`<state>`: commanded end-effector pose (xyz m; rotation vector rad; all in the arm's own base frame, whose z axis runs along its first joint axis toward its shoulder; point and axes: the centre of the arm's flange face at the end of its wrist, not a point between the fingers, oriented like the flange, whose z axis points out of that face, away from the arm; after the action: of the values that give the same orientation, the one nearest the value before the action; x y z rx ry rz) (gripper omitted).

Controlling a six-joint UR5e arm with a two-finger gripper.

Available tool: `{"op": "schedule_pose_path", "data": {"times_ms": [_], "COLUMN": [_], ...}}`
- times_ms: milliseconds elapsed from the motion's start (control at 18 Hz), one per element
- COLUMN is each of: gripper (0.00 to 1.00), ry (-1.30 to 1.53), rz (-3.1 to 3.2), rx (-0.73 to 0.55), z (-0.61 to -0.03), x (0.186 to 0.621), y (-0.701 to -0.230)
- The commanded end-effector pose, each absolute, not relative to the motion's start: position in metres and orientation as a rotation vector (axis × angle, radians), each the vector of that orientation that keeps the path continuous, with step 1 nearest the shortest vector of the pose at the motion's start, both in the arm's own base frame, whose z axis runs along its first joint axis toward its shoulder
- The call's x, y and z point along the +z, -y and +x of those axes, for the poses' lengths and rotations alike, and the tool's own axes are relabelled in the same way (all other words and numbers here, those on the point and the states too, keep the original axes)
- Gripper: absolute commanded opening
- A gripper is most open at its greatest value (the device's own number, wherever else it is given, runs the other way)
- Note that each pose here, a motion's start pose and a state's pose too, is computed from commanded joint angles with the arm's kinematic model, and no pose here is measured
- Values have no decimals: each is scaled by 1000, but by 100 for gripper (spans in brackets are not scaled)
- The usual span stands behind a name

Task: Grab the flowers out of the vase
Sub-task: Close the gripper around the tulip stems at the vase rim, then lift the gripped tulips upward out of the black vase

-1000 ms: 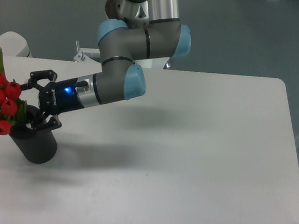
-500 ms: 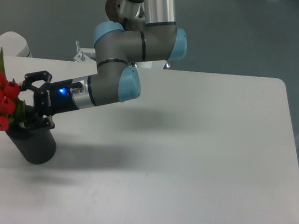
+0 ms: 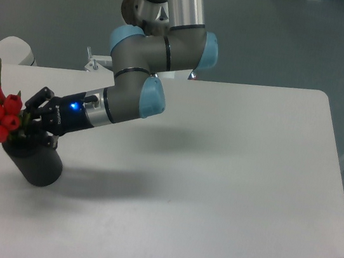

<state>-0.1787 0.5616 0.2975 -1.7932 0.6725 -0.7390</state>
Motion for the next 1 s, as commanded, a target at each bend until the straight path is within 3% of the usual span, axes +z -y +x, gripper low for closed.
{"op": "schedule_pose_path", "data": {"times_ms": [1000], "gripper": [7], "ry": [-430], "rz": [-1775], "rx": [-775], "z": [-222], "x": [357], "y": [-541]}}
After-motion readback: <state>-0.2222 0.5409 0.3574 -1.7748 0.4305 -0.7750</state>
